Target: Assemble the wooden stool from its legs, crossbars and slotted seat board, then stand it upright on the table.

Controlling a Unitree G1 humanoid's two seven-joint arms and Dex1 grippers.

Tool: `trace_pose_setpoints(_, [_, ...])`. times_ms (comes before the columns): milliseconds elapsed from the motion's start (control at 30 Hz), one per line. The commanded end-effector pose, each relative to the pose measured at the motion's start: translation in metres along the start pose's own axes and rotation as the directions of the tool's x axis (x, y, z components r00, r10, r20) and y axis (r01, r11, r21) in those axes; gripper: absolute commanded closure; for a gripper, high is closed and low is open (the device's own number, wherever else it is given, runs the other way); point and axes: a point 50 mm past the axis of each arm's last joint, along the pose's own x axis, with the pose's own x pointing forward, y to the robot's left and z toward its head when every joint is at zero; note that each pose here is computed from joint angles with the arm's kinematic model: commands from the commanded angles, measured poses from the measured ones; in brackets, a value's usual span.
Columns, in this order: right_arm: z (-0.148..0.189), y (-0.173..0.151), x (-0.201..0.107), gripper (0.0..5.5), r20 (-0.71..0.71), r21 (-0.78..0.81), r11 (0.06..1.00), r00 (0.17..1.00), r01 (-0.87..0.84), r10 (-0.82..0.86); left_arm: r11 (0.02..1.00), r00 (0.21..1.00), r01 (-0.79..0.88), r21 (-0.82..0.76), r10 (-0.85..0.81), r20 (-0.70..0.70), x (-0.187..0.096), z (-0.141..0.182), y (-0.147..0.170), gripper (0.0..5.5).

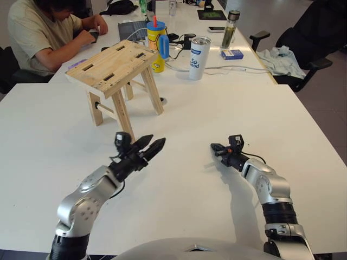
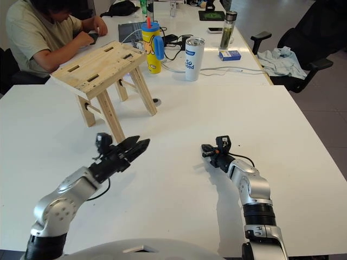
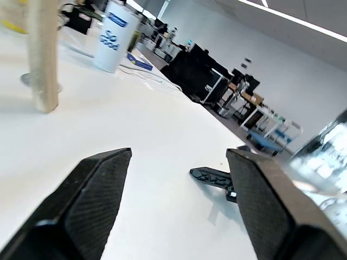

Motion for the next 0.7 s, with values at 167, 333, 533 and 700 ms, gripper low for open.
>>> trace_pose_setpoints(167, [-0.001, 0.004, 0.013, 5.5, -0.035, -0.028, 0.999, 0.999, -0.022, 0.021, 0.592, 0.747, -0.309, 0.744, 0.635, -0.194, -0.034, 0.031, 0.162, 2.24])
trace_pose_setpoints(333, [0.005, 0.006, 0.019, 5.5, -0.034, -0.042, 0.998, 0.998, -0.046, 0.044, -0.004, 0.393, -0.297, 0.955, 0.911, 0.126, -0.092, 0.144, 0.216, 2.24])
trace_pose_setpoints(533, [0.006, 0.013, 0.027, 5.5, -0.051, -0.064, 0.994, 0.995, -0.089, 0.086, -0.105, 0.369, -0.296, 0.949, 0.904, 0.215, -0.074, 0.174, 0.212, 2.24])
trace_pose_setpoints(700, [0.011, 0.006, 0.026, 5.5, -0.041, -0.072, 0.994, 0.996, -0.081, 0.078, -0.023, 0.393, -0.35, 0.936, 0.904, 0.17, -0.068, 0.142, 0.217, 2.24])
